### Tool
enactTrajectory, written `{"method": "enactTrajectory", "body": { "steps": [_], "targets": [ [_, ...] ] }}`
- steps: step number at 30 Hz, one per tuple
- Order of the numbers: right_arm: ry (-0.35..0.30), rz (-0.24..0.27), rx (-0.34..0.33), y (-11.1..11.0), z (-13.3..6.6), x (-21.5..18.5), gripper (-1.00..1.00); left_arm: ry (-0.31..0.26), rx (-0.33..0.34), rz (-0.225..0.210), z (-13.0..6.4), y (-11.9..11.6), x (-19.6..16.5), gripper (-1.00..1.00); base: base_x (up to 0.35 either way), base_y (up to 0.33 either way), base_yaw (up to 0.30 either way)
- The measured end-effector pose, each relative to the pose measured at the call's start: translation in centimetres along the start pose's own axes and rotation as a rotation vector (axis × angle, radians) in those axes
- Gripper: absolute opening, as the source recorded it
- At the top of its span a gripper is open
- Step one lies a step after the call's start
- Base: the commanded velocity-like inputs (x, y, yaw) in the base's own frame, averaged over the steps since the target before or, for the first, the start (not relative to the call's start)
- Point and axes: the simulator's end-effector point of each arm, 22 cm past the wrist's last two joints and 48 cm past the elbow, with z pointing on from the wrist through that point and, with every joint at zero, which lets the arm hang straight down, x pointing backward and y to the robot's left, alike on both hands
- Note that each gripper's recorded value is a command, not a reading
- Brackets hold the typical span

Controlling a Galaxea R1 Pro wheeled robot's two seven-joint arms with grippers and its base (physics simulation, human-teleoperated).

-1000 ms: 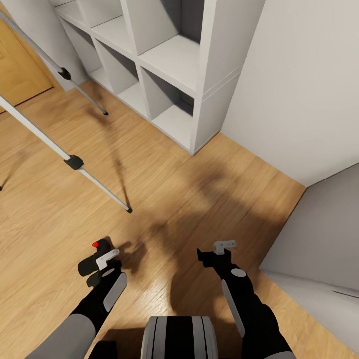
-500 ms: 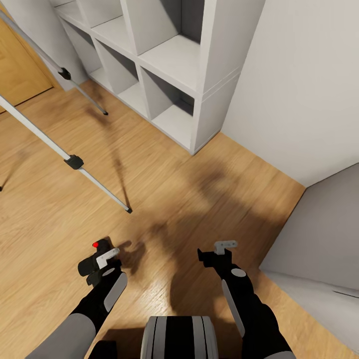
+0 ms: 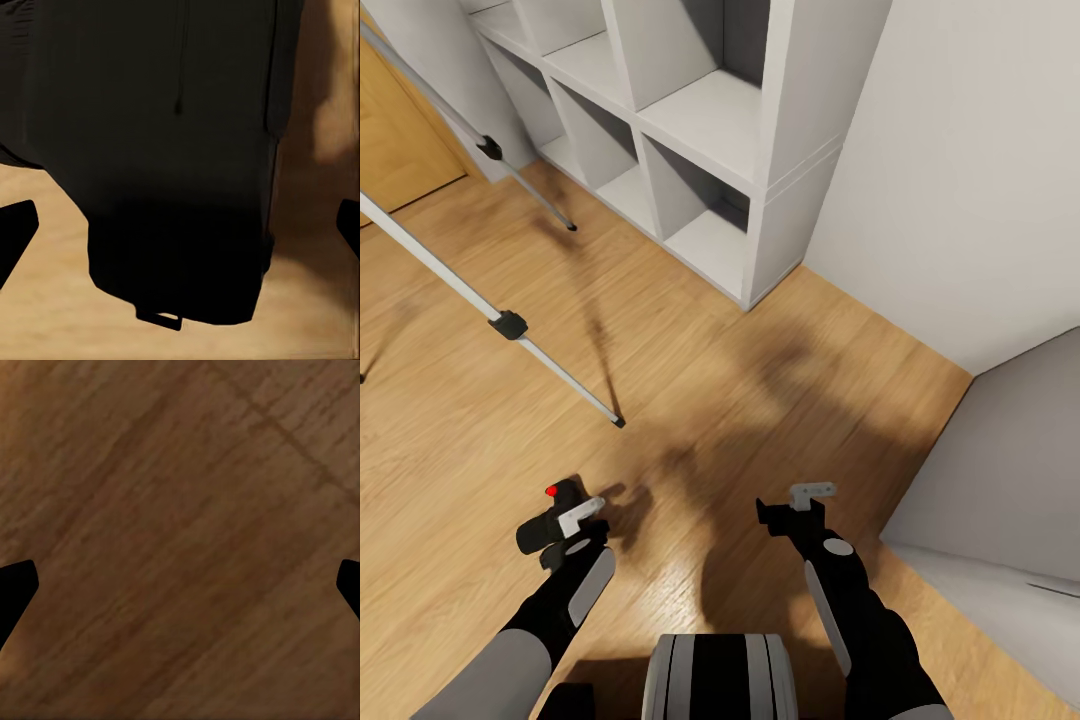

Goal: Attach the digital camera to the camera tripod in the bedroom.

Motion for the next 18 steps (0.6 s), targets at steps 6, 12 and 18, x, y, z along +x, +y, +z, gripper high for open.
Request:
{"method": "enactTrajectory", "body": {
  "steps": [6,12,18],
  "targets": [
    [0.0,0.0,0.0,-0.01,0.0,0.0,1.0,0.001,0.015,0.001,0.02,-0.31,0.07,1.0,0.0,0.0,0.0],
    [0.0,0.0,0.0,0.01,0.0,0.0,1.0,0.004,0.016,0.003,0.07,-0.29,0.21,1.0,0.0,0.0,0.0],
    [0.0,0.0,0.0,0.01,0.0,0.0,1.0,0.005,0.015,0.005,0.09,-0.24,0.33,1.0,0.0,0.0,0.0]
  ]
}}
